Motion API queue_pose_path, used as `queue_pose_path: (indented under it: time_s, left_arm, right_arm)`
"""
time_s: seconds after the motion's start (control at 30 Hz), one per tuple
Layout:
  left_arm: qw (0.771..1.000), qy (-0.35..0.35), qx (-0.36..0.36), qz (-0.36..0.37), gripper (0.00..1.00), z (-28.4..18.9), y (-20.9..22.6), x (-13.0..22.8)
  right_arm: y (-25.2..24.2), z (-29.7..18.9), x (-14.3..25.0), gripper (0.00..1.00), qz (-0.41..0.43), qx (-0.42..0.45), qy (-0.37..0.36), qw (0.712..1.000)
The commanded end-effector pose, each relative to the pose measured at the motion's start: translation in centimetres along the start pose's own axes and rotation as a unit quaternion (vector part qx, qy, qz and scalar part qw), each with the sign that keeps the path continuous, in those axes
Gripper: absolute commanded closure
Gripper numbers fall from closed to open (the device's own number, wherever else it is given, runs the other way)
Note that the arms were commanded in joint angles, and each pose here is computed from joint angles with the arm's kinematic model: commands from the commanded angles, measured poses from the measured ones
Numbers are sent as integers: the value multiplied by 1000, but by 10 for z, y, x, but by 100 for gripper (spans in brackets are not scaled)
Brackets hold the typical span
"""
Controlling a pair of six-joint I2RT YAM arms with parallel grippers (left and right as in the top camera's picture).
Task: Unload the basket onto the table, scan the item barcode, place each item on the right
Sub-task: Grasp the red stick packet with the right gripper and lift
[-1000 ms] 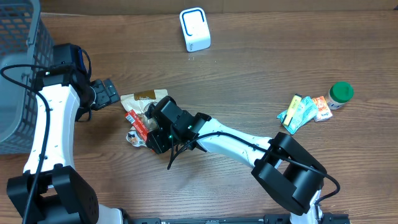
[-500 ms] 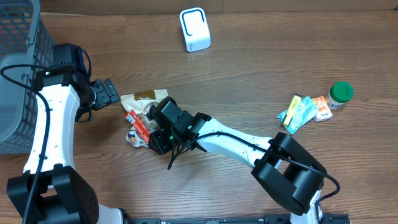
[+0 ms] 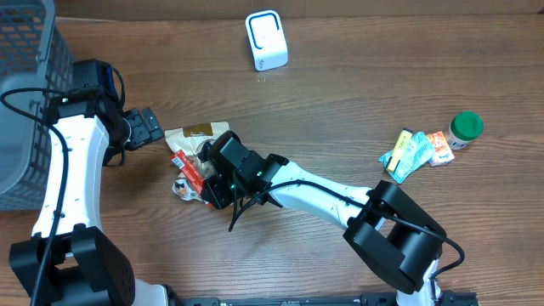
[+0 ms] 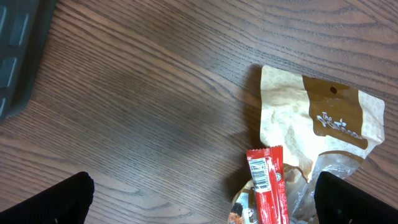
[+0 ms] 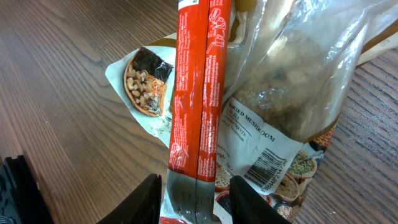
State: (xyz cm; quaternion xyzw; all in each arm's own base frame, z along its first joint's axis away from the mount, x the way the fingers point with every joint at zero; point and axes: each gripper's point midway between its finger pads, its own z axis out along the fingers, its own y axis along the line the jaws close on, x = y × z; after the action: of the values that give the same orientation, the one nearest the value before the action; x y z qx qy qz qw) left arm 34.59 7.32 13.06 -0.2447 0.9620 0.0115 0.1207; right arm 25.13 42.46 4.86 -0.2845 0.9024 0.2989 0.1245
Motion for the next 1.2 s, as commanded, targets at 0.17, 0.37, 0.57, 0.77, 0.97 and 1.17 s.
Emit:
queue_pose_path:
  time_s: [0.17, 0.37, 0.57, 0.77, 0.97, 1.17]
  left_arm:
    - [1000, -10, 5, 10, 0, -6, -3, -6]
    - [1000, -10, 5, 10, 0, -6, -3, -6]
    - [1000, -10, 5, 10, 0, -6, -3, -6]
    - [1000, -10, 5, 10, 0, -6, -3, -6]
    - [1000, -10, 5, 10, 0, -6, -3, -6]
    - [1000, -10, 5, 10, 0, -6, -3, -6]
  right_arm:
    - [-12, 20, 15, 69, 10, 6, 25, 1000]
    - [-2, 12, 4, 96, 9, -26, 16, 999]
    - [5, -31, -24, 96, 21, -90, -10, 996]
    - [-5, -84, -43, 96, -20, -120, -39, 992]
    - [-44, -116, -27, 96, -13, -86, -13, 996]
    - [-61, -125, 12, 96, -68, -85, 55, 993]
